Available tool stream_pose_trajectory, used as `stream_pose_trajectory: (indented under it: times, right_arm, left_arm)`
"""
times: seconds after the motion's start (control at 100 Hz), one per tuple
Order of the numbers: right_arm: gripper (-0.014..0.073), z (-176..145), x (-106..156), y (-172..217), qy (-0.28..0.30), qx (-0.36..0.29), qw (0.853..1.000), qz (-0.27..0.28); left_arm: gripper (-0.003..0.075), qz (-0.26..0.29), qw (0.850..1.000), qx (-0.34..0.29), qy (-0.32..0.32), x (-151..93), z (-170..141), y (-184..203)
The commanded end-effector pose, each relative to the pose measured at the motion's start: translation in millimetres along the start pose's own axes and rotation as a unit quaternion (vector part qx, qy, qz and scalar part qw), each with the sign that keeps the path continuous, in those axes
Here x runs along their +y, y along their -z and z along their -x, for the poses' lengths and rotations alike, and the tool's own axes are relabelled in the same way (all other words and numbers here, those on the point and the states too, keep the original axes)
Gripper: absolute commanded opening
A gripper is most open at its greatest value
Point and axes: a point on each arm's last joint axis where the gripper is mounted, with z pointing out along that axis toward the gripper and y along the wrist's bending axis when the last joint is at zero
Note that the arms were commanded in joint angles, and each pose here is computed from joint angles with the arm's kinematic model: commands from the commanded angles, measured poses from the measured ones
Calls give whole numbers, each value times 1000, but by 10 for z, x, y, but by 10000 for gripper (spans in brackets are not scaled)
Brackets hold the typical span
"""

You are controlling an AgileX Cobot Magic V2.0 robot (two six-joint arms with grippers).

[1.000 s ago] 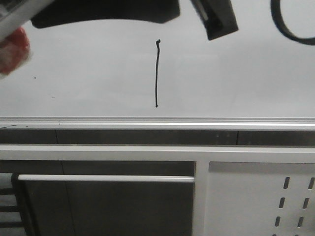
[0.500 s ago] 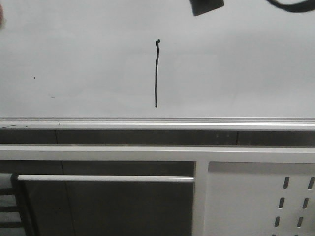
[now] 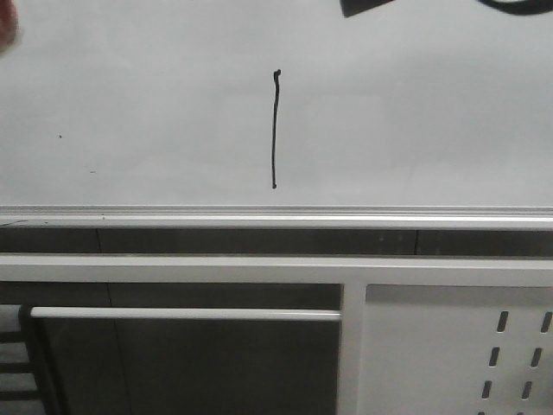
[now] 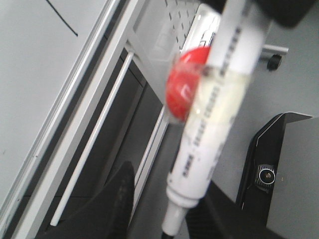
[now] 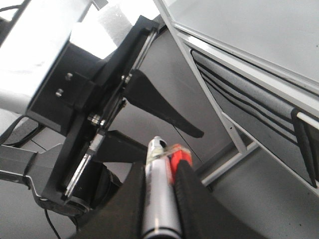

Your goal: Write number 1 on whiteboard

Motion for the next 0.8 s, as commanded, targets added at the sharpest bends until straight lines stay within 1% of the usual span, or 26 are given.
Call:
stream_pose_trajectory:
  times: [0.0,0.12,0.27,0.5,0.6,0.66,0.79]
  right_arm:
    - [-78,95,116,56,16,-10,999,36]
    - [-78,94,117,56,17,-9,999,37]
    - [-78,93,118,56,18,-9,999,37]
    - [-78,8,66,-83,12,18,999,36]
    - [-78,1,57,-96,11,20,999,33]
    - [-78,3,53,-96,11,19,999,31]
    - [-78,6,46,-97,11,18,999,28]
  left_arm:
    - [237,32,997,-69,15,87,219,142]
    - [238,22,998,-62,15,96,246,144]
    - [238,-7,998,-54,27,63,242,108]
    - [238,-10,998,-53,29,56,241,108]
    - [239,-13,998,-51,29,52,238,108]
    - [256,-13,998,-51,29,51,237,108]
    - [324,-14,998,-50,29,50,236,108]
